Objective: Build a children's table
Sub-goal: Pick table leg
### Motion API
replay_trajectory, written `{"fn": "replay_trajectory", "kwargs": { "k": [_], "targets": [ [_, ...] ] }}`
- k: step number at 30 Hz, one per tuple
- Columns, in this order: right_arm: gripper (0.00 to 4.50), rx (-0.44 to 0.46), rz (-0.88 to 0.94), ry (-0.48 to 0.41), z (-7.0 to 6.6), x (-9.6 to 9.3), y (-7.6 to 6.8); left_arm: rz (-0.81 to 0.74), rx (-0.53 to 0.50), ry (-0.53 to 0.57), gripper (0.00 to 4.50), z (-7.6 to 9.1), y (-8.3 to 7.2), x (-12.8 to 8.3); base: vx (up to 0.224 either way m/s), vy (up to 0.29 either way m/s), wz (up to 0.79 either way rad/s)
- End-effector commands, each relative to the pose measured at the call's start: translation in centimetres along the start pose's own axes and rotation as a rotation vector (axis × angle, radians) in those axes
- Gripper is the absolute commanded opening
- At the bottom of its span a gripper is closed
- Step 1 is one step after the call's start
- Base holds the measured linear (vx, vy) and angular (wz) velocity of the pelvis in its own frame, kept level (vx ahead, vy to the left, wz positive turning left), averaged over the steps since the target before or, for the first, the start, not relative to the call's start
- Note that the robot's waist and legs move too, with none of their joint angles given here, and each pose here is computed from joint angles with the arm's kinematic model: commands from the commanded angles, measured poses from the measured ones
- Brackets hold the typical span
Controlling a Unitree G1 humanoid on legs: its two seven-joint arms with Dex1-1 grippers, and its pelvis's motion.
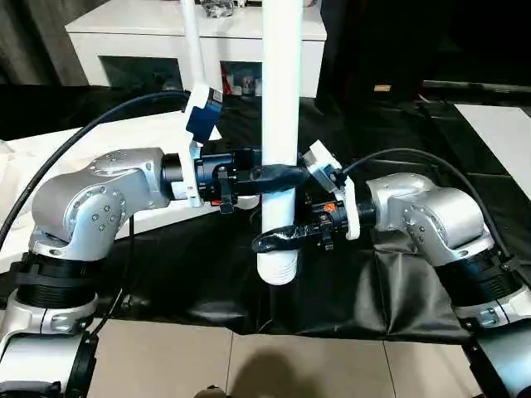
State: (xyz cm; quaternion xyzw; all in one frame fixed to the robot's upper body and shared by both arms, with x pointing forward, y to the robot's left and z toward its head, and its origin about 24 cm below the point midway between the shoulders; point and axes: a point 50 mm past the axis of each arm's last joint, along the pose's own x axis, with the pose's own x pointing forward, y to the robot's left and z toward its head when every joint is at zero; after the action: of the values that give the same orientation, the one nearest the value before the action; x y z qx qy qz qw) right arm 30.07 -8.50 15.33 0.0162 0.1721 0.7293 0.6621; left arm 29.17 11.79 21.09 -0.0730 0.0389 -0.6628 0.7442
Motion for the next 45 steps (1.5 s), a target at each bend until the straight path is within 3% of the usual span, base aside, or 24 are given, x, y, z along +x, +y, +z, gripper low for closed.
{"fn": "replay_trajectory", "kwargs": {
  "k": [1, 5, 6, 11, 16, 17, 19, 22, 25, 27, 28, 30, 32, 33, 38, 40, 45],
  "targets": [
    [2.01, 0.012, 0.016, -0.008, 0.0, -0.1, 0.1, 0.006, 0.039, -0.001, 1.83, 0.6, 0.0, 0.0, 0.0, 0.0, 0.0],
    [1.94, 0.015, 0.011, -0.019, 0.0, -0.1, 0.1, 0.066, 0.043, 0.004, 1.83, 0.6, 0.5, 0.0, 0.0, 0.0, 0.0],
    [1.93, 0.016, 0.005, -0.027, 0.0, -0.2, 0.1, 0.126, 0.0, 0.013, 2.39, 0.5, 1.2, 0.0, 0.0, 0.0, 0.0],
    [1.87, 0.022, -0.036, -0.067, 0.0, -0.8, 0.1, 0.103, -0.077, -0.06, 2.73, 1.3, 1.1, 0.0, 0.0, 0.0, 0.0],
    [1.85, 0.027, -0.095, -0.12, 0.2, -2.4, 0.2, 0.087, -0.077, -0.087, 3.11, 1.4, 0.6, -0.5, 0.0, 0.0, 0.0],
    [1.85, 0.026, -0.105, -0.127, 0.2, -2.8, 0.3, 0.095, -0.062, -0.089, 3.38, 1.3, 0.6, -0.7, 0.0, 0.0, 0.0],
    [1.85, 0.024, -0.125, -0.131, 0.2, -3.3, 0.5, 0.132, -0.018, -0.098, 3.44, 1.3, 0.7, -1.1, 0.0, 0.0, 0.0],
    [1.85, 0.013, -0.204, -0.139, -0.1, -4.5, 0.5, 0.239, 0.015, -0.2, 3.46, 1.9, 0.9, -2.4, 0.0, 0.0, 0.0],
    [1.85, -0.033, -0.472, -0.119, -1.1, -5.9, -0.4, 0.515, 0.009, -0.296, 3.46, 1.5, 1.5, -5.2, 0.0, 0.0, 0.0],
    [1.85, -0.097, -0.73, -0.144, -1.6, -6.4, -1.4, 0.875, 0.092, -0.303, 3.46, 0.0, 2.3, -6.9, 0.0, 0.0, 0.0],
    [1.85, -0.077, -0.89, -0.199, -2.2, -6.5, -1.8, 1.078, 0.106, -0.283, 3.46, -1.9, 2.1, -7.5, 0.0, 0.0, 0.0],
    [1.85, -0.085, -1.05, -0.216, -3.3, -6.4, -1.8, 1.263, 0.178, -0.254, 3.46, -4.1, 1.3, -8.1, 0.0, 0.0, 0.0],
    [1.85, -0.087, -1.098, -0.217, -3.9, -6.2, -1.6, 1.333, 0.202, -0.198, 3.46, -5.3, 1.2, -8.3, 0.0, 0.0, 0.0],
    [1.85, -0.09, -1.182, -0.219, -4.9, -6.0, -1.2, 1.455, 0.247, -0.113, 3.46, -7.3, 0.8, -8.6, 0.0, 0.0, 0.0],
    [1.85, -0.067, -1.271, -0.225, -6.4, -5.8, -0.9, 1.494, 0.276, 0.004, 3.46, -10.4, 0.4, -7.9, 0.0, 0.0, 0.0],
    [1.85, -0.052, -1.275, -0.242, -6.8, -5.5, -0.7, 1.516, 0.321, 0.027, 3.46, -11.0, 0.3, -7.3, 0.0, 0.0, 0.0],
    [1.85, -0.024, -1.292, -0.259, -7.4, -5.5, -0.5, 1.548, 0.288, -0.011, 3.46, -11.0, 0.5, -7.0, 0.0, 0.0, 0.0]
  ]
}}
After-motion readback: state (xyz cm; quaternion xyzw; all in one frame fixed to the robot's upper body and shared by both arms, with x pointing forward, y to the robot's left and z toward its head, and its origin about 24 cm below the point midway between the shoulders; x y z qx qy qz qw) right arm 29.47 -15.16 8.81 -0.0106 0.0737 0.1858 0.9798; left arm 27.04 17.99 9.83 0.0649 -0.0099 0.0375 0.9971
